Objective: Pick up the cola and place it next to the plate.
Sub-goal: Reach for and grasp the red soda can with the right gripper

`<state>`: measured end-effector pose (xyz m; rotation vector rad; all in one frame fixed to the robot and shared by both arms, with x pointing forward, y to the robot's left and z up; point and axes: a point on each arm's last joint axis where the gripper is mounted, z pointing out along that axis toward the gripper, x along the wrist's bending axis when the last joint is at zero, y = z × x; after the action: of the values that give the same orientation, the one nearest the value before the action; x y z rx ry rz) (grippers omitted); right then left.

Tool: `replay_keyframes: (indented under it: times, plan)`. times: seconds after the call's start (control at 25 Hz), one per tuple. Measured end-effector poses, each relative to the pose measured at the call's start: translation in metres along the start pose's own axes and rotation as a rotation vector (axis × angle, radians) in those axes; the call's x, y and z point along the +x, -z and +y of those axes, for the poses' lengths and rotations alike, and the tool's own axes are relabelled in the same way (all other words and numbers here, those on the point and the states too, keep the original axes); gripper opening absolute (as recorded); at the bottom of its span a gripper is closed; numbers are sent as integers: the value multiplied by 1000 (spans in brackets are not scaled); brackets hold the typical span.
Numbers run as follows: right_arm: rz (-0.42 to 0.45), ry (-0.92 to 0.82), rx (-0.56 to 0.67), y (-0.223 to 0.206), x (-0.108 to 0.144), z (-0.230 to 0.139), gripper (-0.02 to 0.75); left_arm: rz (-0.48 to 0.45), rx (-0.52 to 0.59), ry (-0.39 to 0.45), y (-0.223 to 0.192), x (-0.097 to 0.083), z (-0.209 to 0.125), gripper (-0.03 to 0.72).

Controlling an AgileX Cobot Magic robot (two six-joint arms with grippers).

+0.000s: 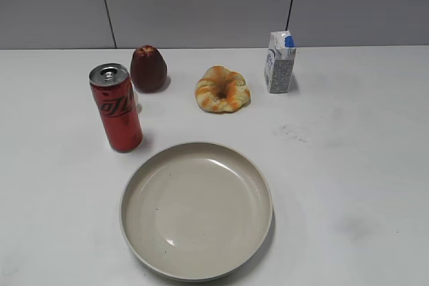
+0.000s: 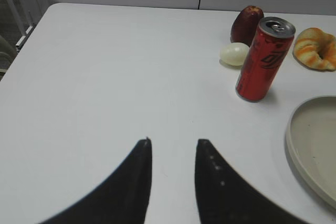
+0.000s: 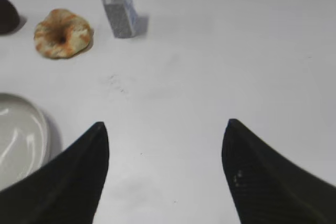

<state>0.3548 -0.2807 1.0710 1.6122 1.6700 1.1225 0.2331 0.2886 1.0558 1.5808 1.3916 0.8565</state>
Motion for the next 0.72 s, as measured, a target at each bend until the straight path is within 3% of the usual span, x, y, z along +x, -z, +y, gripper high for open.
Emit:
replay_keyframes:
  times: [0.2,0.36,0.56,0.72]
  plan:
    - [115,2,159,-47,11,30,510,0,0,0,0,0,0,228]
    - [227,60,297,-86,38,54,510,0,0,0,0,0,0,228]
    - [378,177,391,-131,97,77,510,0,0,0,0,0,0,228]
    - [440,293,415,-158,151,87,510,0,0,0,0,0,0,228]
